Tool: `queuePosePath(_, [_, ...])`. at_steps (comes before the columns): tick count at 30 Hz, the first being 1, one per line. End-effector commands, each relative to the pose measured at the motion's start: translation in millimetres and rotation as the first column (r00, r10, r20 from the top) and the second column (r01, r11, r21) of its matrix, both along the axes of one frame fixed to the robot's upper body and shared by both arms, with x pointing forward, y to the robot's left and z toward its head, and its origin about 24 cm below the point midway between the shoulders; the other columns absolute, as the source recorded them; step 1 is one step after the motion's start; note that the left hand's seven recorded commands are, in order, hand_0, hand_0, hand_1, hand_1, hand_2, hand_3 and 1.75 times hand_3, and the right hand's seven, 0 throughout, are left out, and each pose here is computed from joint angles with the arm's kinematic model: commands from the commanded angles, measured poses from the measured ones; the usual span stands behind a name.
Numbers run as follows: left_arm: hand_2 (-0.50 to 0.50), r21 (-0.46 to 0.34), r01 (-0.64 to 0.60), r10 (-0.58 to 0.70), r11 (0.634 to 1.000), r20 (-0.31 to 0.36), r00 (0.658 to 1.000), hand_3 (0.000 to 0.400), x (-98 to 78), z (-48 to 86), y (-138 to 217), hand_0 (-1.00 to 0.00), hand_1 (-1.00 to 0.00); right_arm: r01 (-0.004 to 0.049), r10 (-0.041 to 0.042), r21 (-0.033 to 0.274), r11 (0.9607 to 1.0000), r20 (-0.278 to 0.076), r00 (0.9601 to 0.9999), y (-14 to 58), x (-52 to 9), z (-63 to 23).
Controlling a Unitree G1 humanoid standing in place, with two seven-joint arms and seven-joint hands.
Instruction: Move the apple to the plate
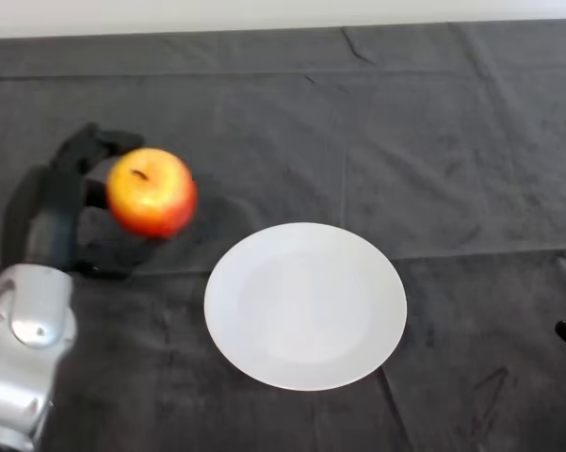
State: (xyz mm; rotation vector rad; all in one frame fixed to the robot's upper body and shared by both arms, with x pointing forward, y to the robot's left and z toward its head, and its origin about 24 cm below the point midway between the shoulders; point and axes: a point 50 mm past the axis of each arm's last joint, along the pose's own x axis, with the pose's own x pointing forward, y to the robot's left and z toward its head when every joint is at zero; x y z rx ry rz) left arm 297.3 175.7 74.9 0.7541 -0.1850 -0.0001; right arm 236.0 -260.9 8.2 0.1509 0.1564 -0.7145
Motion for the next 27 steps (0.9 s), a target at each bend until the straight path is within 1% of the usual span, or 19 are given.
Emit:
queuePosePath(1, [0.0,0.048,0.051,-0.053,0.998,0.04,0.998,0.4,-6.0,8.9,-9.9,-1.0,-1.0,0.0057,-0.0003,0.057,0.9984,-0.093,0.9957,5.5,-11.7,-20.6])
queuePosePath(9, [0.0,0.161,0.111,-0.119,0.981,0.037,0.992,0.4,-10.1,1.1,-28.3,-1.0,-1.0,0.0054,-0.0001,0.057,0.9984,-0.093,0.9956,5.5,-11.7,-20.6])
queuePosePath(16, [0.0,0.269,0.151,-0.167,0.951,0.037,0.985,0.4,-12.6,-4.9,-43.7,-1.0,-1.0,0.0055,-0.0002,0.057,0.9984,-0.093,0.9956,5.5,-11.6,-20.6])
queuePosePath(22, [0.0,0.327,0.176,-0.2,0.929,0.042,0.979,0.4,-14.6,-5.7,-54.0,-1.0,-1.0,0.0058,-0.0005,0.057,0.9984,-0.093,0.9956,5.6,-11.6,-20.6])
queuePosePath(27, [0.0,0.355,0.192,-0.222,0.915,0.047,0.974,0.4,-15.4,-7.6,-62.2,-1.0,-1.0,0.0061,-0.0007,0.057,0.9984,-0.093,0.9956,5.6,-11.6,-20.6])
